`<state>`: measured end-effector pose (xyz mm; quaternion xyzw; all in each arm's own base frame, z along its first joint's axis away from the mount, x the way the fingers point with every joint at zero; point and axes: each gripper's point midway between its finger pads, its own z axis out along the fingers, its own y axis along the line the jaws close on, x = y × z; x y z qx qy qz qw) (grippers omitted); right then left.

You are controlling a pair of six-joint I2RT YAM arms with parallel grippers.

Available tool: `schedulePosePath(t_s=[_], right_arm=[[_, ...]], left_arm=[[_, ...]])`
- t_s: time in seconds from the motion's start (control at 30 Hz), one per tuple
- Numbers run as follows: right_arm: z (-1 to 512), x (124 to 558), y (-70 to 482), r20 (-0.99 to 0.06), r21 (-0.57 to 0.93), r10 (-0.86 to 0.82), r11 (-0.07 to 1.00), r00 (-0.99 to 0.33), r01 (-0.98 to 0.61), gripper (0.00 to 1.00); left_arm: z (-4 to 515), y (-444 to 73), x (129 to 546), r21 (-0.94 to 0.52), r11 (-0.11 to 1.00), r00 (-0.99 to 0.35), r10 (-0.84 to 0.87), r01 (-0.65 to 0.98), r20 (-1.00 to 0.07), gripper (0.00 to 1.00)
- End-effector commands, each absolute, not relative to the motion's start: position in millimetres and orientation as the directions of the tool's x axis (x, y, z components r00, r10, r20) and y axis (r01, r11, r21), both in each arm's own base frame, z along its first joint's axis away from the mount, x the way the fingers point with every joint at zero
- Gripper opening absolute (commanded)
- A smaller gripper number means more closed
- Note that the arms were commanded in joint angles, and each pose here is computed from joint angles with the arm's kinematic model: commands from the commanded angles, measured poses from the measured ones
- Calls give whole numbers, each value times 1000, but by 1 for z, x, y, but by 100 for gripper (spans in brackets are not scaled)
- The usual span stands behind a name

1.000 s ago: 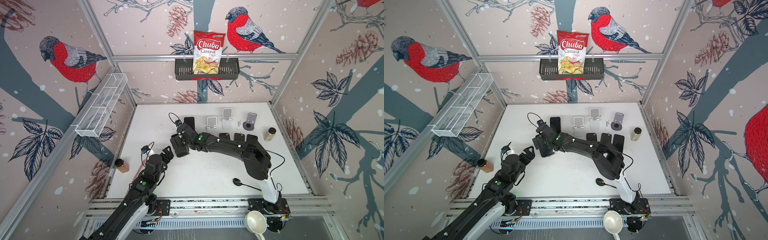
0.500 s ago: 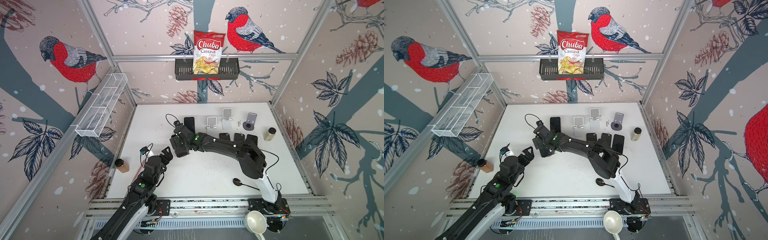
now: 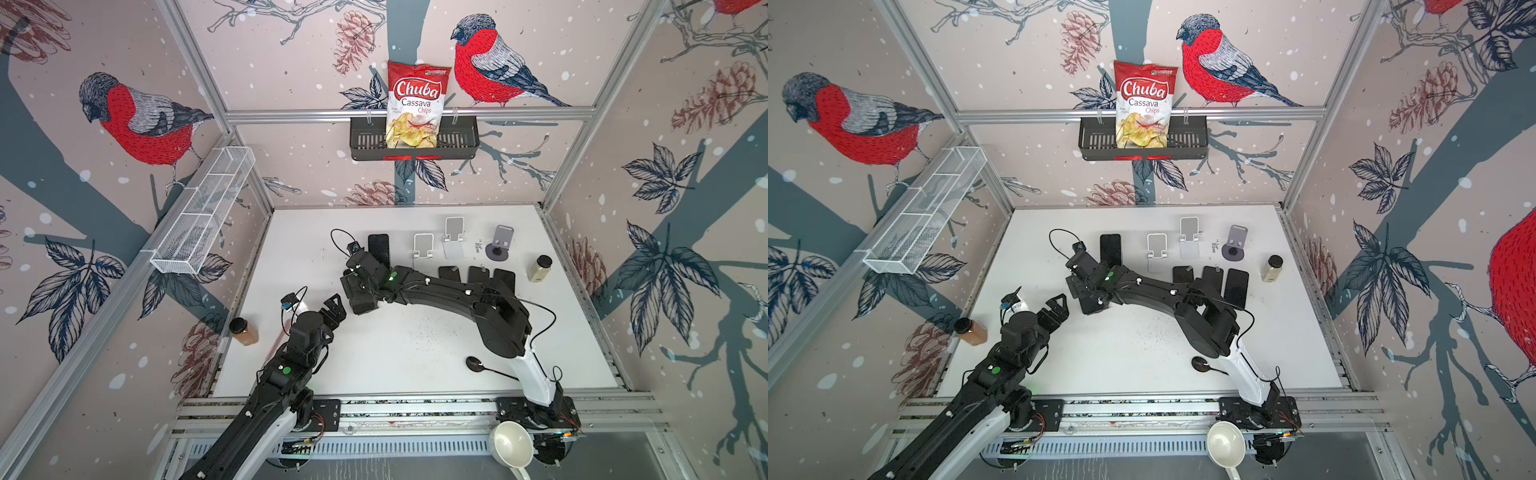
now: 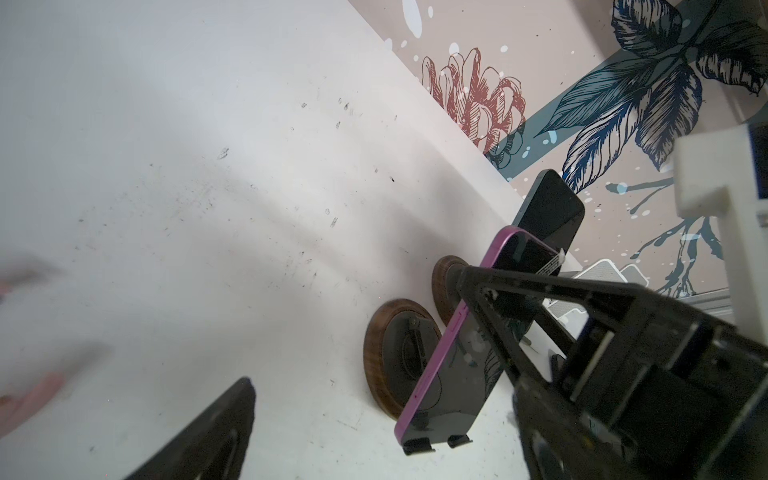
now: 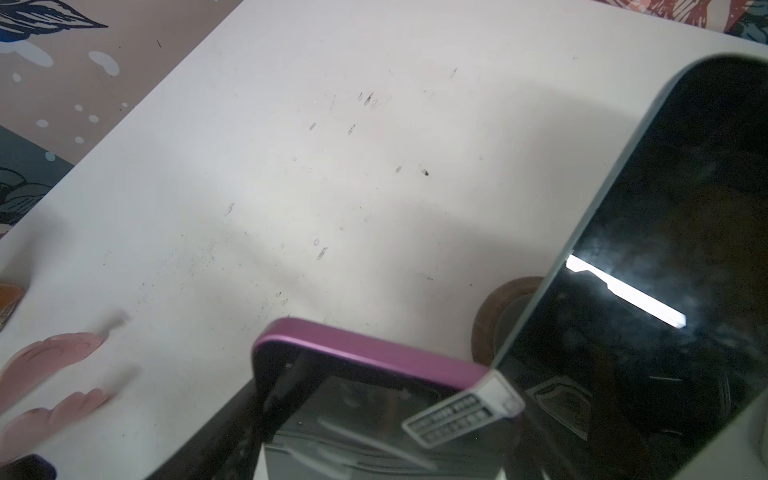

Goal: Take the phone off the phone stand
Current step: 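Close the right gripper on the purple-edged phone on its wooden-base stand, then lift the purple-edged phone off its wooden-base stand with the right gripper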

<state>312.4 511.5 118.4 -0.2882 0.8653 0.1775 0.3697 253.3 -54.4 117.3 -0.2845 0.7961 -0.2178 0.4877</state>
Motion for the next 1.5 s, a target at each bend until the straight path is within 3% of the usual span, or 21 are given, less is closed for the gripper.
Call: schedulePosePath(t_s=[0.0,0.5,1.47], right_arm=[[118,314,510,-743,81,-364,785,-562,-615,81],[122,315,509,-750,78,-361,783,-554,-617,68],[156,312,504,-784,147,-307,753,-540,-642,66]], left_arm=[[124,-54,257,-630,744,-340,-665,-222,-665,96],[121,-57,259,-619,754,-355,-652,-217,-670,96],[119,-58,260,-600,769,-375,-635,-220,-676,96]])
